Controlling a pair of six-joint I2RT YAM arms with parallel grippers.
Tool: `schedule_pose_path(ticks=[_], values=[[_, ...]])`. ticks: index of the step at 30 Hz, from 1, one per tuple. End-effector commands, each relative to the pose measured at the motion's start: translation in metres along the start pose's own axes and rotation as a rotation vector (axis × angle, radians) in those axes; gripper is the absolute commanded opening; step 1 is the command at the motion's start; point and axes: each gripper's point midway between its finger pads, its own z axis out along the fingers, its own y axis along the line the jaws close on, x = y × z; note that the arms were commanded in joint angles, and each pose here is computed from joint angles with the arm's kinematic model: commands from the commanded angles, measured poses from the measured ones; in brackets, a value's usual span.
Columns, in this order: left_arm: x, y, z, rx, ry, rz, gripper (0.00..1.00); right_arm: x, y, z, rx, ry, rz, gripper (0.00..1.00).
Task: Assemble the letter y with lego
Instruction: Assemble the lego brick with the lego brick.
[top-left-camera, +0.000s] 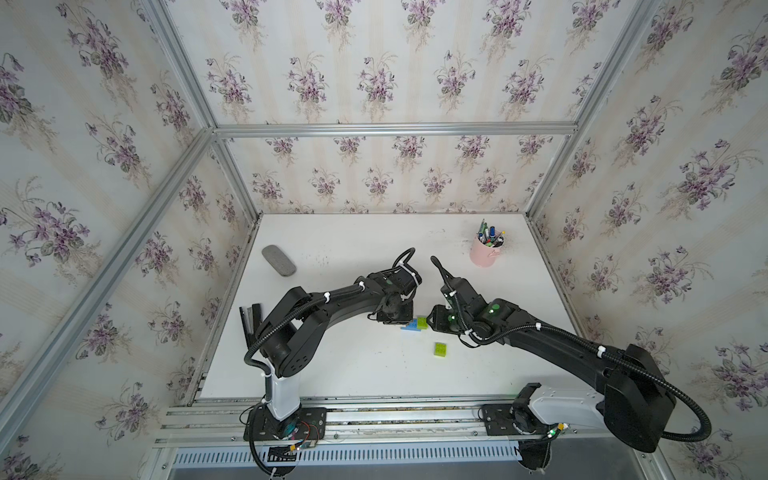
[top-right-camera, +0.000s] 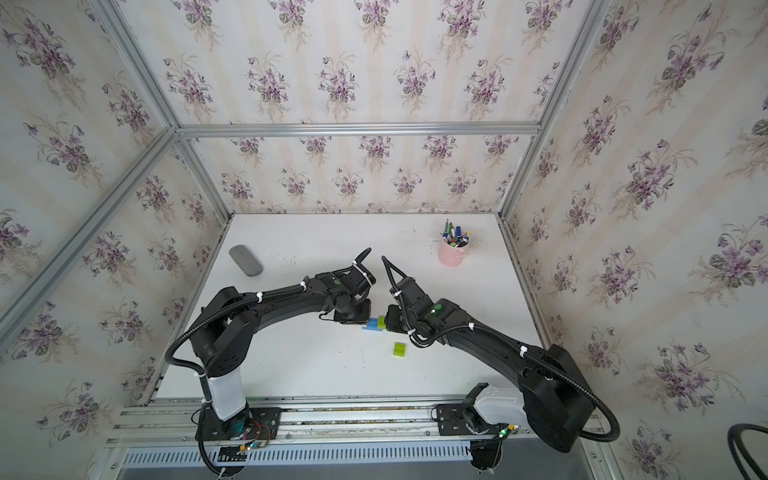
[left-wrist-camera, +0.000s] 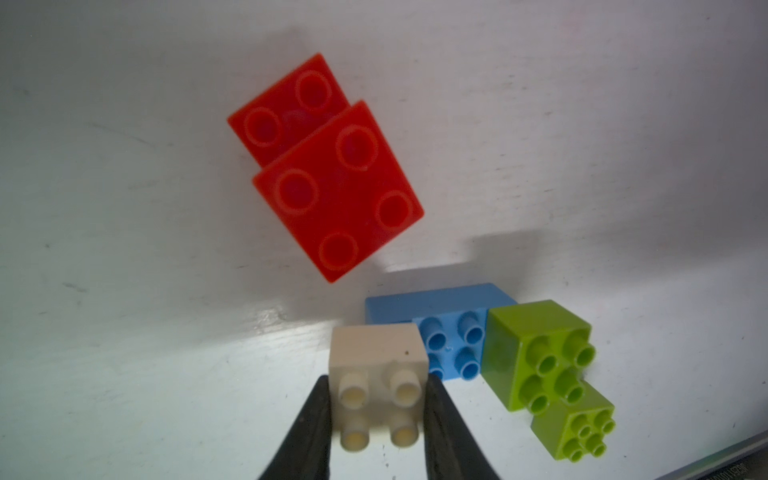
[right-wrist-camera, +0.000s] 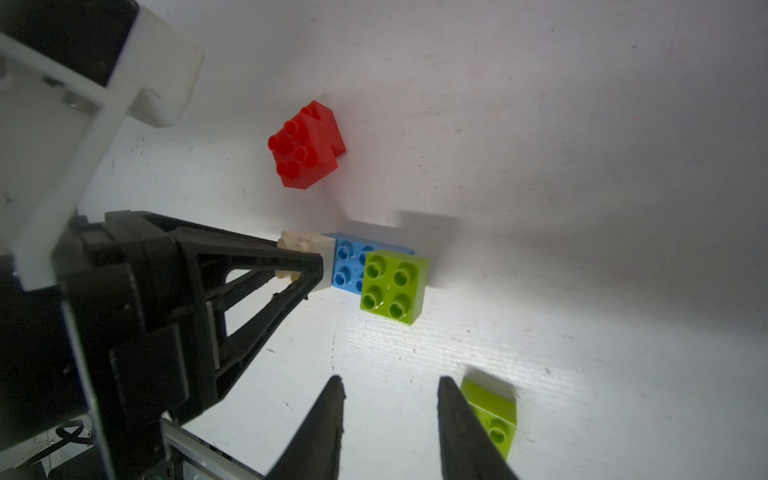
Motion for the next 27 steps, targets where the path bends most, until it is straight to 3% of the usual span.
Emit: schedule_pose_path(ticks=[1, 13, 24, 27], values=[[0.006, 0.012, 0.003, -0.074, 0.018, -0.006, 0.13, -0.002, -0.004, -0.002, 0.018, -0.019, 0.022, 0.39], [0.019, 0.021, 0.015, -0.219, 0.056, 0.06, 0.01, -0.001, -0.009, -0.001, 0.036, -0.026, 0.03, 0.39], [0.019, 0.019, 0.018, -0.223, 0.061, 0.072, 0.0, -0.002, -0.013, -0.003, 0.039, -0.032, 0.046, 0.39], [0.016, 0.017, 0.013, -0.215, 0.046, 0.077, 0.06, -0.003, -0.013, -0.004, 0.038, -0.037, 0.049, 0.39]])
